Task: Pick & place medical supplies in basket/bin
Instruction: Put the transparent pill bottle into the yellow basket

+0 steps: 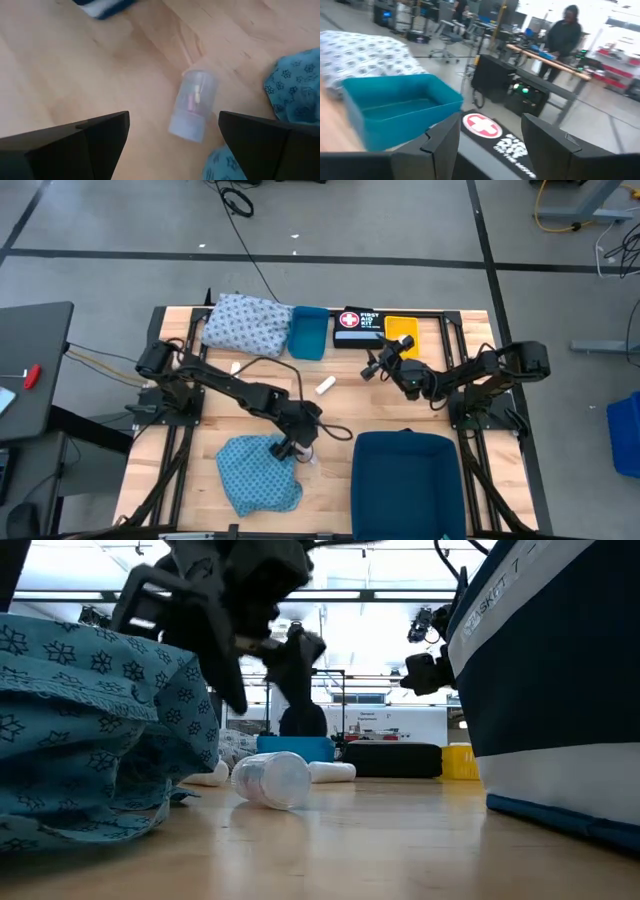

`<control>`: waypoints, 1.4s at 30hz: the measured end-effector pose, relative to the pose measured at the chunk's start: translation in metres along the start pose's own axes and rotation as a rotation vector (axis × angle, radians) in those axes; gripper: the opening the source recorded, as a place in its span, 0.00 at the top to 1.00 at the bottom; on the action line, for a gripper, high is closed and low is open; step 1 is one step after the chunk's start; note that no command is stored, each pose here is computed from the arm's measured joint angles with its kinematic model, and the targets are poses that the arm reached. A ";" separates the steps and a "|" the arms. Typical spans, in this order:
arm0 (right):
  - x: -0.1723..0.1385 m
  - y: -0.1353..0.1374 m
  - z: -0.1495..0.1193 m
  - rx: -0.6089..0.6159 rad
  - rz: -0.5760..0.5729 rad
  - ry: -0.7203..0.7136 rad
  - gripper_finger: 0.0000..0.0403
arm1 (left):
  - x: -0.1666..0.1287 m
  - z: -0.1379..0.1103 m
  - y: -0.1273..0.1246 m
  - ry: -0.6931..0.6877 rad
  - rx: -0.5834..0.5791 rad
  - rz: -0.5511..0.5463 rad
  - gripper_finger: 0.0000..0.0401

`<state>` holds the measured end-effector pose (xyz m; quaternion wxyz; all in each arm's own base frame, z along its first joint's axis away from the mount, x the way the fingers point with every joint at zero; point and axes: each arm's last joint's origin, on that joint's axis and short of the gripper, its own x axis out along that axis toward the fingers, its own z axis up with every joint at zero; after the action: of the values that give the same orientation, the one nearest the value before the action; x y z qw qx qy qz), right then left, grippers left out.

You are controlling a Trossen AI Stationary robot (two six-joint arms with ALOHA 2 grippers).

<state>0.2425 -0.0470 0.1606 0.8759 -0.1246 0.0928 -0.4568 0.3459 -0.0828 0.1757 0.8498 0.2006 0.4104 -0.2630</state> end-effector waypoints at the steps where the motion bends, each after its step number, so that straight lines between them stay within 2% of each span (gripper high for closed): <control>1: -0.001 -0.002 0.002 0.003 -0.017 -0.002 0.46 | 0.004 0.000 -0.001 0.007 0.003 -0.006 0.22; 4: -0.006 -0.010 0.008 0.024 -0.028 -0.023 0.46 | 0.012 0.000 -0.005 0.024 0.013 -0.024 0.22; 6: -0.012 -0.015 0.012 0.037 0.028 -0.052 0.46 | 0.015 0.000 -0.009 0.025 0.018 -0.047 0.22; 12: -0.037 -0.028 0.020 0.090 0.403 -0.128 0.46 | 0.016 0.003 -0.013 0.013 0.023 -0.058 0.22; 17: -0.060 -0.034 0.027 0.137 0.794 -0.135 0.46 | 0.018 0.003 -0.015 0.009 0.031 -0.072 0.22; 19: -0.069 -0.037 0.030 0.155 0.875 -0.128 0.46 | 0.019 0.003 -0.015 0.014 0.032 -0.075 0.22; 23: -0.082 -0.045 0.034 0.161 0.915 -0.128 0.46 | 0.027 0.000 -0.015 0.016 0.029 -0.081 0.22; 35: -0.098 -0.050 0.037 0.179 0.879 -0.127 0.46 | 0.062 0.001 -0.013 0.081 0.048 -0.037 0.23; 38: -0.099 -0.049 0.036 0.171 0.864 -0.115 0.46 | 0.064 0.002 -0.013 0.085 0.053 -0.028 0.29; 42: -0.101 -0.048 0.035 0.172 0.868 -0.106 0.46 | 0.064 0.002 -0.013 0.091 0.052 -0.016 0.42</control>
<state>0.1577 0.0139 0.2138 0.9972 -0.0242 0.0530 -0.0460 0.3726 -0.1120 0.1237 0.8227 0.2311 0.4431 -0.2709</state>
